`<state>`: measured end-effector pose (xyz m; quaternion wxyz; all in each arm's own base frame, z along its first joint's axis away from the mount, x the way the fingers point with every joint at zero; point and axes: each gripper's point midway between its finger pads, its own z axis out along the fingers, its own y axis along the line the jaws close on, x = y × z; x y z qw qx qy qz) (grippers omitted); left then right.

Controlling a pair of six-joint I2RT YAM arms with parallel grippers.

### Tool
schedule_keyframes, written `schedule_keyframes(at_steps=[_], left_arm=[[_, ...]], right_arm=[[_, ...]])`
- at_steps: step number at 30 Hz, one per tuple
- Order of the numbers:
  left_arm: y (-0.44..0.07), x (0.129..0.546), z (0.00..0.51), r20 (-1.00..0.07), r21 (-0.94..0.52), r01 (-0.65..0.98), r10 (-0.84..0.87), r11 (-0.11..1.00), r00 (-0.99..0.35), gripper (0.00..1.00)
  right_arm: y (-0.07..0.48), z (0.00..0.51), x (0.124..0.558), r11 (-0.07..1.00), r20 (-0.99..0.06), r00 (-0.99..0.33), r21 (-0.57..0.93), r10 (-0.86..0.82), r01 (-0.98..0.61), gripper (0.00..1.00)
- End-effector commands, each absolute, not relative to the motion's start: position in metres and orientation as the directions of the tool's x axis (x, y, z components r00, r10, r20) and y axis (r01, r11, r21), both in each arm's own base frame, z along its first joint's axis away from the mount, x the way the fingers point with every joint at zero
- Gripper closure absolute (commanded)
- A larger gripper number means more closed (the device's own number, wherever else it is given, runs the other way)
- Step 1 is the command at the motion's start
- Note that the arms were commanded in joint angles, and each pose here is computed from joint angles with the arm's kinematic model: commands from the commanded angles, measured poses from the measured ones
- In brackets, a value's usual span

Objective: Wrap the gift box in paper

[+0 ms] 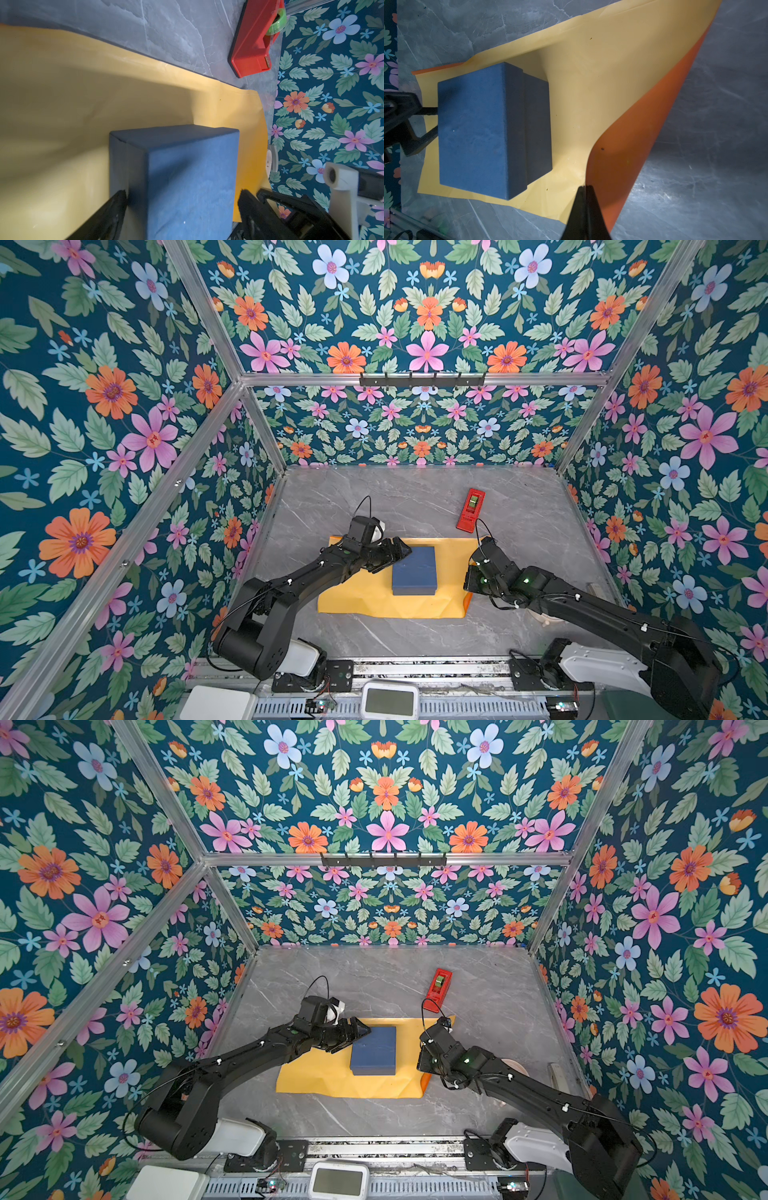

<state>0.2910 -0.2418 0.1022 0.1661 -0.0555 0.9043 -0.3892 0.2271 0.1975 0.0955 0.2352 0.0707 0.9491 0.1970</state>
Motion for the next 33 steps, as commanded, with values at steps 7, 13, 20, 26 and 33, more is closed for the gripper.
schedule_keyframes(at_steps=[7, 13, 20, 26, 33], left_arm=[[-0.250, 0.297, 0.109, -0.279, -0.745, 0.079, -0.203, 0.662, -0.939, 0.12], [-0.242, 0.303, 0.110, -0.301, -0.722, 0.081, -0.207, 0.687, -0.931, 0.12], [-0.212, 0.315, 0.138, -0.459, -0.614, 0.102, -0.249, 0.783, -0.853, 0.11], [-0.254, 0.310, 0.179, -0.445, -0.723, 0.195, -0.231, 0.663, -0.865, 0.12], [-0.303, 0.299, 0.174, -0.355, -0.786, 0.229, -0.117, 0.574, -0.928, 0.13]], right_arm=[[0.196, 0.094, 0.227, 0.915, -0.418, -0.881, 0.401, 0.223, 0.042, 1.00], [0.194, 0.093, 0.227, 0.916, -0.417, -0.880, 0.399, 0.227, 0.047, 1.00], [0.204, 0.115, 0.233, 0.895, -0.472, -0.861, 0.443, 0.189, -0.046, 1.00], [0.247, 0.150, 0.231, 0.810, -0.541, -0.837, 0.528, 0.088, -0.256, 1.00], [0.284, 0.153, 0.219, 0.727, -0.562, -0.827, 0.581, 0.033, -0.366, 1.00]])
